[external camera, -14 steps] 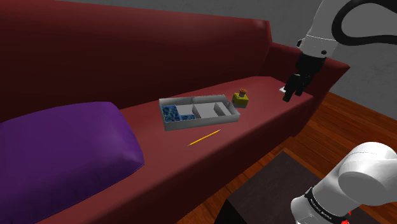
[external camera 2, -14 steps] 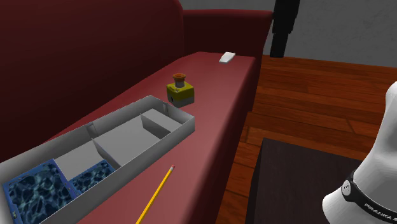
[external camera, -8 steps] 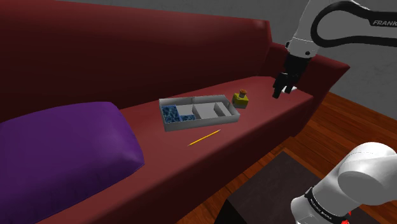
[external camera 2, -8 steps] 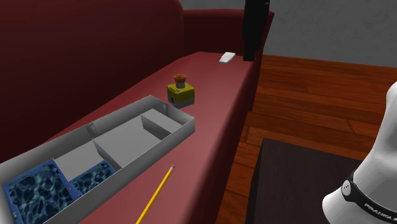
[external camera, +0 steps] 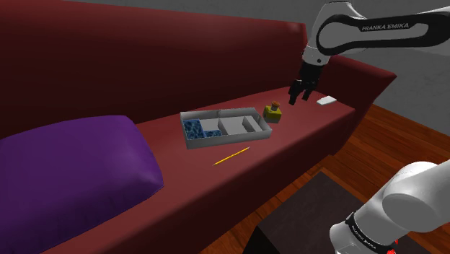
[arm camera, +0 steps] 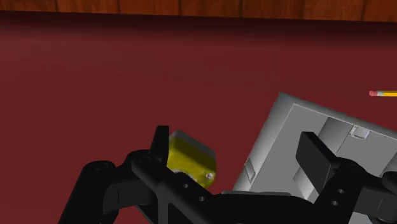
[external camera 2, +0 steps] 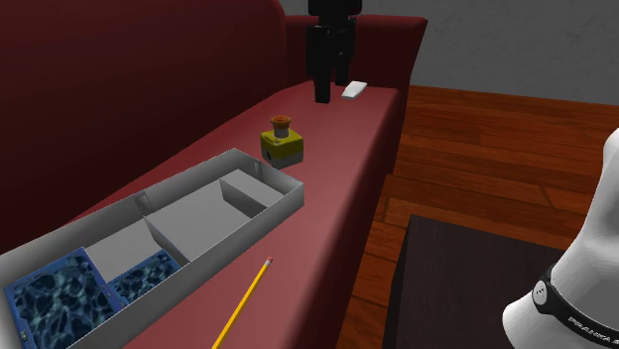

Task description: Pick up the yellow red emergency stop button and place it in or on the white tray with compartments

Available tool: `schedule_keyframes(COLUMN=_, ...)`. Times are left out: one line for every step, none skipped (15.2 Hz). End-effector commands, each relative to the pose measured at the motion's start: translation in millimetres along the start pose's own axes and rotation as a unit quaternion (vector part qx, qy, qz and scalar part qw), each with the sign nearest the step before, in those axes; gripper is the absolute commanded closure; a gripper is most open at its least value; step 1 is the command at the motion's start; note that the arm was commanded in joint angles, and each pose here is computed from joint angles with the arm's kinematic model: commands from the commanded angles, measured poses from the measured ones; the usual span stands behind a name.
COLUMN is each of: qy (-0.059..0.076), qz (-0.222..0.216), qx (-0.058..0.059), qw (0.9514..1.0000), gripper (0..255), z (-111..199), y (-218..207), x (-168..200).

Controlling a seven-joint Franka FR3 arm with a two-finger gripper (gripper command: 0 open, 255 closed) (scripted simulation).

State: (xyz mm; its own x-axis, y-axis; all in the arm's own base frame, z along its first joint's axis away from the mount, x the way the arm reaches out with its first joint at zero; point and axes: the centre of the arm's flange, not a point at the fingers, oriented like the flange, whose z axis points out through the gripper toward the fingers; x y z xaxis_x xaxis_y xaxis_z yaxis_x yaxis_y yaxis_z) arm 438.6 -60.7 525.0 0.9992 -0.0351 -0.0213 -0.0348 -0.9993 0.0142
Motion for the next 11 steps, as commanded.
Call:
schedule_keyframes(qy=0.002, qz=0.001, qx=0.0, qw=1.0, gripper=0, z=6, y=5, x=23)
schedule_keyframes(qy=0.003, qz=0.002, qx=0.0, qw=1.0, gripper=0, z=10, y=9, x=35)
schedule_keyframes(qy=0.004, qz=0.002, qx=0.001, qw=1.0, gripper=0, z=14, y=13, x=46)
schedule_keyframes(qy=0.005, qz=0.003, qx=0.001, qw=1.0, gripper=0, z=17, y=17, x=58)
schedule_keyframes(qy=0.006, qz=0.004, qx=0.001, qw=1.0, gripper=0, z=21, y=21, x=70)
schedule_keyframes(qy=0.007, qz=0.004, qx=0.001, qw=1.0, gripper=0, z=25, y=25, x=82)
schedule_keyframes(qy=0.008, qz=0.005, qx=0.001, qw=1.0, gripper=0, z=28, y=28, x=94)
schedule_keyframes(qy=0.008, qz=0.005, qx=0.001, qw=0.9999, gripper=0, z=32, y=32, x=106)
schedule_keyframes(qy=0.009, qz=0.006, qx=0.001, qw=0.9999, gripper=0, z=35, y=36, x=117)
schedule_keyframes(qy=0.01, qz=0.007, qx=0.002, qw=0.9999, gripper=0, z=39, y=40, x=129)
schedule_keyframes(qy=0.01, qz=0.007, qx=0.002, qw=0.9999, gripper=0, z=39, y=40, x=130)
